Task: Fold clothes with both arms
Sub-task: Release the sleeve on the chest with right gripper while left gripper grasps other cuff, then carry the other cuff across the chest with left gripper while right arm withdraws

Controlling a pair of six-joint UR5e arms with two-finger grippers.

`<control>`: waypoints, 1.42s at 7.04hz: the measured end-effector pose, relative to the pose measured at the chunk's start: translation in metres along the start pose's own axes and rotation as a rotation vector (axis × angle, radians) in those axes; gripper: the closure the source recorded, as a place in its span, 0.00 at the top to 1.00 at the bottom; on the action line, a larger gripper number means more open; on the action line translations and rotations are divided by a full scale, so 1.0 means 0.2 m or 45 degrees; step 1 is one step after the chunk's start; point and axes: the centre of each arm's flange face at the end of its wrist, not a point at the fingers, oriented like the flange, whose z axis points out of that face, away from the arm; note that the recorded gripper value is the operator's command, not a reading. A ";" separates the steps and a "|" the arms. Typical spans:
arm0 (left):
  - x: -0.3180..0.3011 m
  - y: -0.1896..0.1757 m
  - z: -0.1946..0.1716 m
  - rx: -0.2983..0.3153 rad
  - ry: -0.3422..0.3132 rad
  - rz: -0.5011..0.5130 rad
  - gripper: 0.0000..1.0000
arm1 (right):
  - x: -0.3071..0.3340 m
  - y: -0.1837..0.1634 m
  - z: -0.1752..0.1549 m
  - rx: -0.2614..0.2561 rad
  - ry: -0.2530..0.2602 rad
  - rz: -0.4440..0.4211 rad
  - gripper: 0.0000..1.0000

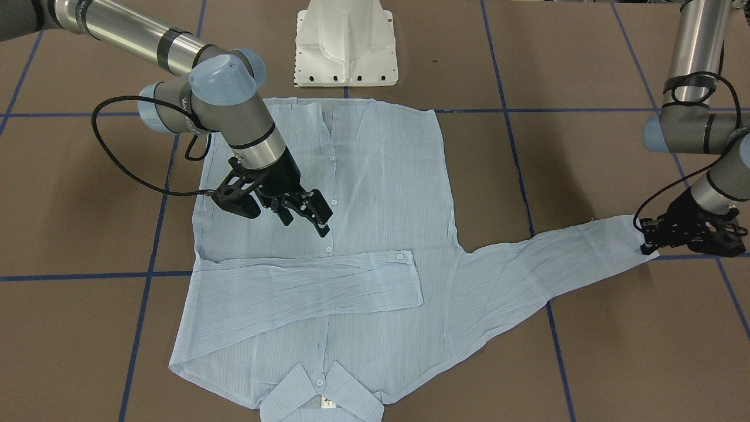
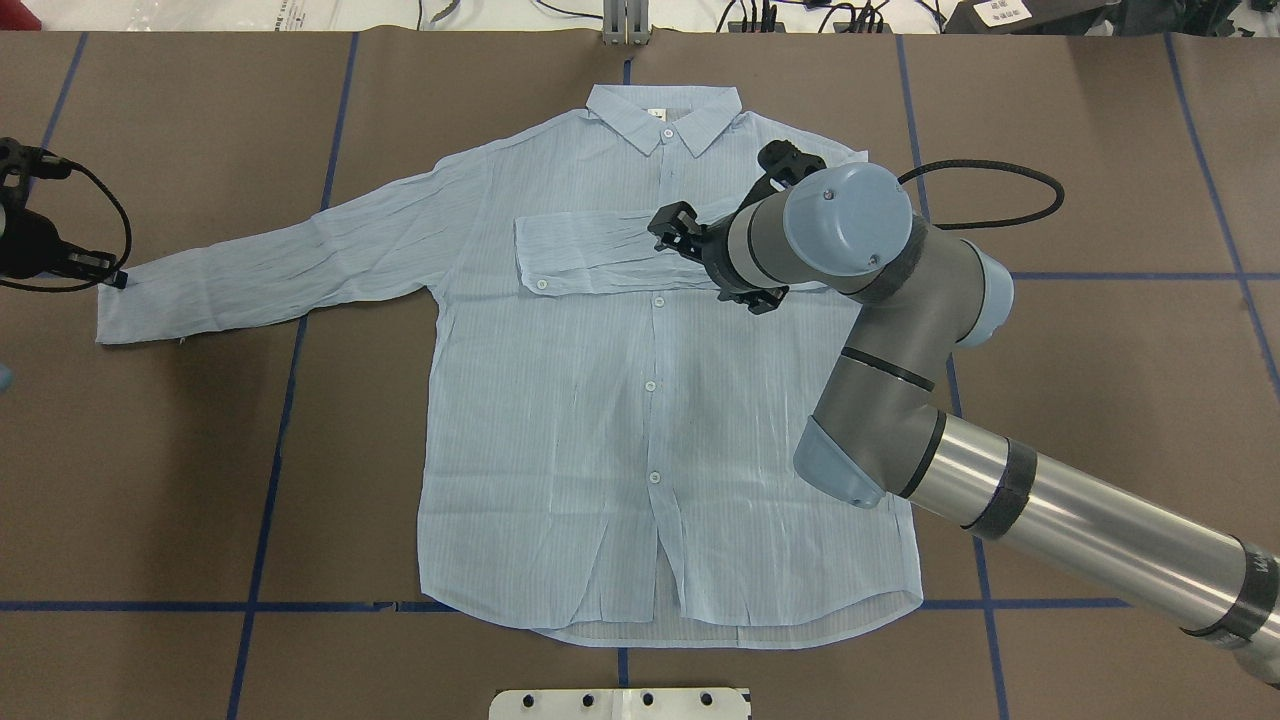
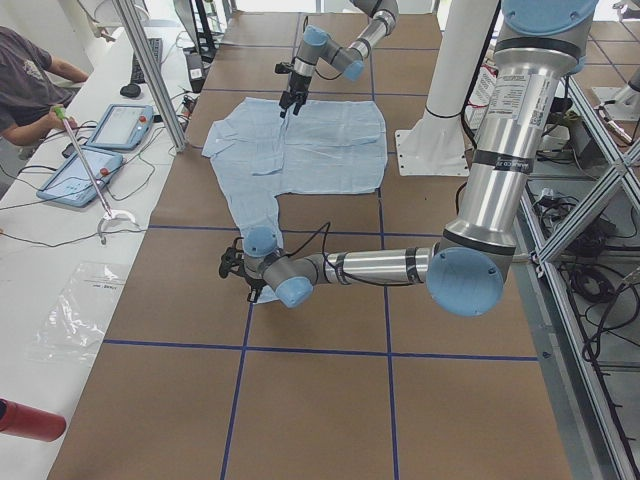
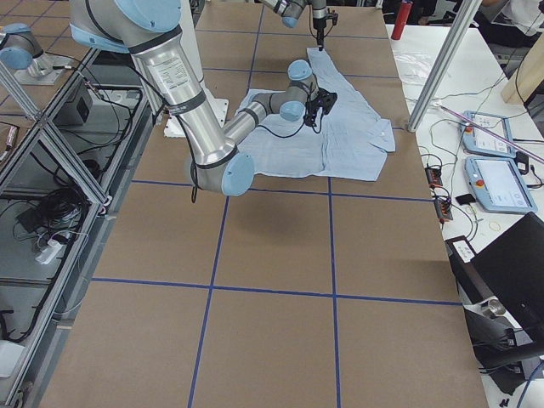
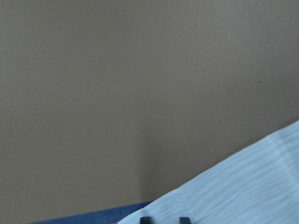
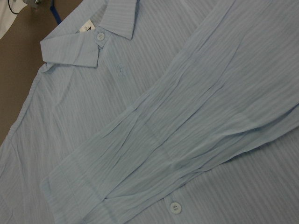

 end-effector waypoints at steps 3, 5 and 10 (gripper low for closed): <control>0.02 -0.01 -0.02 0.008 0.010 0.007 0.50 | 0.02 -0.01 0.01 0.004 0.006 -0.004 0.99; 0.04 -0.01 -0.05 0.015 0.015 -0.026 0.65 | 0.02 -0.01 0.01 0.004 0.007 -0.004 0.99; -0.01 0.27 -0.20 0.017 0.032 -0.339 0.64 | 0.06 -0.02 0.02 0.013 0.017 -0.002 0.99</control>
